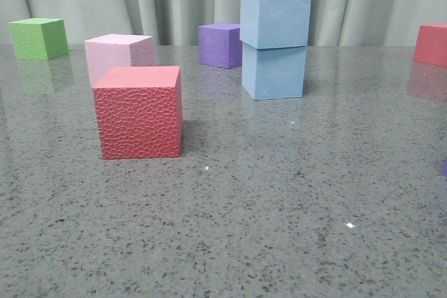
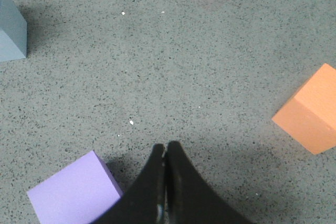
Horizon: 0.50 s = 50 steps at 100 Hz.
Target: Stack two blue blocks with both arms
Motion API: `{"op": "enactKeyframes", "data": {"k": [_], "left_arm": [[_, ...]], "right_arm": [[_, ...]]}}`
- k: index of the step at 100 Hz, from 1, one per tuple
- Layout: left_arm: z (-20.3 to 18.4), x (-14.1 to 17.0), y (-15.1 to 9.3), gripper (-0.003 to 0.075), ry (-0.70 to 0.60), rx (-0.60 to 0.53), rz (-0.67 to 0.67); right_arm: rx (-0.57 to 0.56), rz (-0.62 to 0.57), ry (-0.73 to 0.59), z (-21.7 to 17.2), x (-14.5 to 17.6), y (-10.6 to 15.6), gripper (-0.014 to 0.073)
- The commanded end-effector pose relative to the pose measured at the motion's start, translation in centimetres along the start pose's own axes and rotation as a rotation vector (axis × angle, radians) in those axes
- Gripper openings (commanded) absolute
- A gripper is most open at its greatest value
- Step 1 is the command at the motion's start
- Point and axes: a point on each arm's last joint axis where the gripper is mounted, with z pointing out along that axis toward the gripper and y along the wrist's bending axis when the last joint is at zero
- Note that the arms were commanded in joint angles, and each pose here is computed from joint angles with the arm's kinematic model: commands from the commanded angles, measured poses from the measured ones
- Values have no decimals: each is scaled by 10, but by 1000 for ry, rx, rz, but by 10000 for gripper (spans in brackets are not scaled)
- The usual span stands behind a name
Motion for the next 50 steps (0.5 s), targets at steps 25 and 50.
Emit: {"op": "enactKeyframes", "data": {"k": [25,50], "left_arm": [[-2,-2,5,-19,-101,-92,2],[-1,0,5,-19,-129,-91,18]], "right_arm": [[6,-20,-84,-6,-10,-1,-122],[6,-20,-84,-6,-10,-1,-122]]}}
